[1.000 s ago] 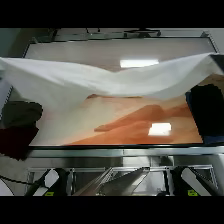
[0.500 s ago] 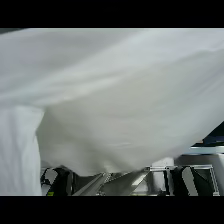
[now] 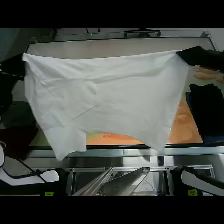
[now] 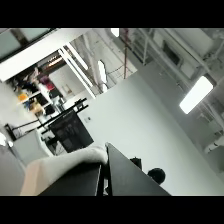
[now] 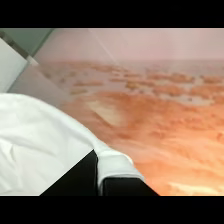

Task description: Fold the shirts.

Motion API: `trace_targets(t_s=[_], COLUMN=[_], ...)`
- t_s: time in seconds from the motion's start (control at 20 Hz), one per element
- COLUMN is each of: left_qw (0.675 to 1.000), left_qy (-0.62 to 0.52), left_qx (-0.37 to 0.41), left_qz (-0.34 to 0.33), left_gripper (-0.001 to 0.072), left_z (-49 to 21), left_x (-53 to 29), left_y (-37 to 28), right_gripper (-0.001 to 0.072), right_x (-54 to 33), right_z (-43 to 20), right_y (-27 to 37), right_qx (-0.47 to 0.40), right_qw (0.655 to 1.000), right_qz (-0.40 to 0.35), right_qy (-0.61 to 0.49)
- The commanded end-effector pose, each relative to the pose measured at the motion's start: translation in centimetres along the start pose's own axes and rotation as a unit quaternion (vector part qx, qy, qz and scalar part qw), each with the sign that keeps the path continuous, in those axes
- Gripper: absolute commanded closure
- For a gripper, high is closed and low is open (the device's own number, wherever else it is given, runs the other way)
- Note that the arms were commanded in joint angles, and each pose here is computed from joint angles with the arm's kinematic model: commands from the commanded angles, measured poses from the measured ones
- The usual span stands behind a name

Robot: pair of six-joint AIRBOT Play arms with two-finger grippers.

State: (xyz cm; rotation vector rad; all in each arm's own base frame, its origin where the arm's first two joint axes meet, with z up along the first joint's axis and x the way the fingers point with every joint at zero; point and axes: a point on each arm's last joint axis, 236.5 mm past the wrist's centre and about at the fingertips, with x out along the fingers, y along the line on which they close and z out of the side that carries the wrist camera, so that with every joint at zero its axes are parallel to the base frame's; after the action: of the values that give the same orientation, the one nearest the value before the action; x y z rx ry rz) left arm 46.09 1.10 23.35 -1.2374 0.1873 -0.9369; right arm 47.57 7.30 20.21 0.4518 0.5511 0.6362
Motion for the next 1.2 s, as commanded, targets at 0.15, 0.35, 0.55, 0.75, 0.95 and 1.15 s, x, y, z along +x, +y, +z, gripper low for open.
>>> trace_targets(t_s=[0.15,0.35,0.55,0.75,0.95,1.15], left_qw=[0.993,0.990,0.992,0.989,0.991,0.989], left_qy=[0.009,-0.020,-0.022,0.024,0.069,0.119], left_qx=[-0.095,-0.090,-0.062,-0.059,-0.048,-0.040], left_qz=[0.069,0.104,0.103,0.131,0.104,0.079], left_gripper=[0.0699,0.0699,0.0699,0.0699,0.0368,0.0372], left_z=[0.2,3.0,5.4,5.4,6.1,7.2], left_x=[-0.8,-1.5,-0.8,0.0,0.6,-1.8], left_y=[20.2,25.5,26.3,26.9,23.1,15.5], right_gripper=[0.0697,0.0696,0.0696,0.0696,0.0394,0.0396], right_x=[12.2,14.4,14.9,14.9,13.6,7.1], right_z=[-11.7,-11.6,-11.7,-11.8,-11.5,-8.2], right_y=[-16.2,-19.0,-19.3,-18.9,-16.3,-13.9], right_qx=[0.133,0.174,0.180,0.181,0.191,0.228], right_qw=[0.987,0.983,0.982,0.983,0.981,0.969], right_qz=[-0.061,-0.050,-0.044,-0.037,0.021,0.091], right_qy=[0.073,0.025,0.017,0.021,0.039,0.038])
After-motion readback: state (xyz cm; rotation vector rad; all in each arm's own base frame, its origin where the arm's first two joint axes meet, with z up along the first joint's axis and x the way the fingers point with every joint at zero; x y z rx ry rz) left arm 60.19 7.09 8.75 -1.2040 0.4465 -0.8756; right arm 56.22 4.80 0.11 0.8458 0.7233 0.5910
